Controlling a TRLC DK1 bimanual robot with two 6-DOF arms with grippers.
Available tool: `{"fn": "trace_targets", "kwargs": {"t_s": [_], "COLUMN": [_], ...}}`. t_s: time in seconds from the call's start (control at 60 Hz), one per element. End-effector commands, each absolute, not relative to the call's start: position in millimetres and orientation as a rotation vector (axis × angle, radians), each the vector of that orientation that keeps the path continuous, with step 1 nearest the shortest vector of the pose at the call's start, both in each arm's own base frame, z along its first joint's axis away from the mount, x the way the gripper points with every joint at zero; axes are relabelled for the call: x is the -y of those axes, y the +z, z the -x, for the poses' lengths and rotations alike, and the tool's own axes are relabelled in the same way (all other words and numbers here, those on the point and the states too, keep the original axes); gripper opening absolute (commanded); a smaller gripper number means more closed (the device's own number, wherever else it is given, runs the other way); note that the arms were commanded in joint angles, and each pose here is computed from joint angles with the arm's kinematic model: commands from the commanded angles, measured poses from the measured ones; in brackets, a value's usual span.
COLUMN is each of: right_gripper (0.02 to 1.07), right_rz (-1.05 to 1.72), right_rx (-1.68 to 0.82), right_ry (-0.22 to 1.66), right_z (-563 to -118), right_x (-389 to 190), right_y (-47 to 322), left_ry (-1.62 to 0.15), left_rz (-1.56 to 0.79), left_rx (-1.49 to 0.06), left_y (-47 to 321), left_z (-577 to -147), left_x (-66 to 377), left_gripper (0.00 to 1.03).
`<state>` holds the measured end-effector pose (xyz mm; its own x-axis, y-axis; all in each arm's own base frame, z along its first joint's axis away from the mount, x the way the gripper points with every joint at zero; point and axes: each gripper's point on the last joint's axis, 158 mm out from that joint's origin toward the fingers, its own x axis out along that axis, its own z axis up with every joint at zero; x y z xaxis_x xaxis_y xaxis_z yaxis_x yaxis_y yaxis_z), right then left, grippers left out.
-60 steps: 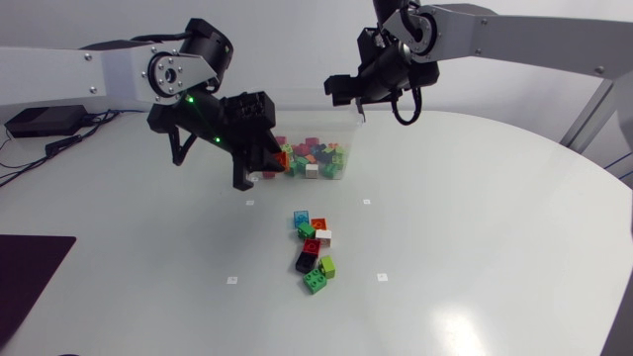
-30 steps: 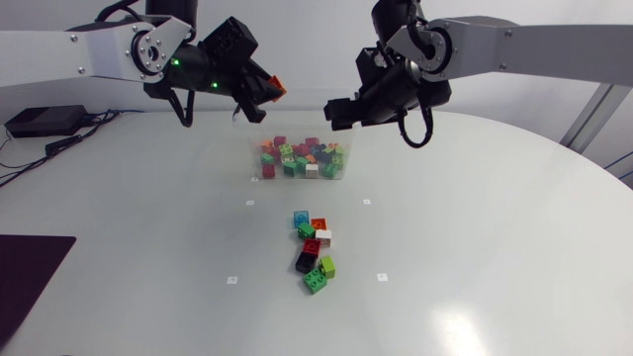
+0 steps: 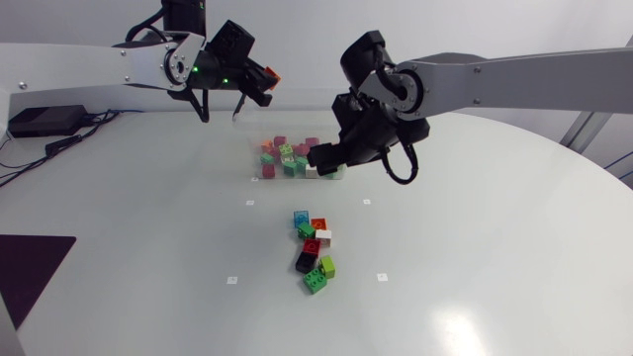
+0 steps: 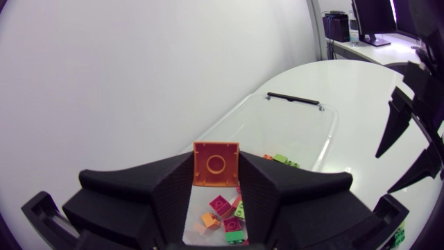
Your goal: Place the duplo bricks in the container
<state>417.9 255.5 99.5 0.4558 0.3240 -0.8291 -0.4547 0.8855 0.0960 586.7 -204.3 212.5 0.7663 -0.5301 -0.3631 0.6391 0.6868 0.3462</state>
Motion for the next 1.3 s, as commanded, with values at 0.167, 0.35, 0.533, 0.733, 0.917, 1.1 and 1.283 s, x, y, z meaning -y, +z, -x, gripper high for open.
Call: {"fn": "trace_targets", "kwargs": {"t_s": [0.167, 0.35, 0.533, 0.733, 0.917, 1.1, 1.283], "right_gripper": [0.88, 0.88, 0.88, 0.88, 0.88, 0.88, 0.88], "right_rz": [0.190, 0.227, 0.244, 0.233, 0.221, 0.218, 0.228], "right_rx": [-1.180, -1.276, -1.310, -1.309, -1.310, -1.329, -1.340], "right_ry": [0.444, 0.406, 0.400, 0.366, 0.341, 0.315, 0.300], "right_z": [-383.9, -367.2, -361.0, -368.1, -376.3, -383.8, -385.8], "right_x": [-249.5, -250.5, -256.4, -254.6, -254.0, -256.2, -259.1], "right_y": [48.9, 11.5, -5.1, -4.1, -8.6, -16.6, -24.6], "left_ry": [-0.583, -0.531, -0.535, -0.559, -0.555, -0.548, -0.555], "left_rz": [-0.405, -0.377, -0.358, -0.358, -0.371, -0.379, -0.391], "left_rx": [-0.233, -0.222, -0.241, -0.286, -0.296, -0.311, -0.325], "left_y": [214.2, 216.1, 213.4, 211.2, 222.9, 223.8, 227.1], "left_z": [-622.2, -642.3, -649.0, -639.6, -622.5, -607.7, -583.8], "left_x": [191.3, 183.0, 190.6, 200.8, 207.5, 209.9, 205.0], "left_gripper": [0.30, 0.31, 0.33, 0.91, 0.98, 0.98, 0.98]}}
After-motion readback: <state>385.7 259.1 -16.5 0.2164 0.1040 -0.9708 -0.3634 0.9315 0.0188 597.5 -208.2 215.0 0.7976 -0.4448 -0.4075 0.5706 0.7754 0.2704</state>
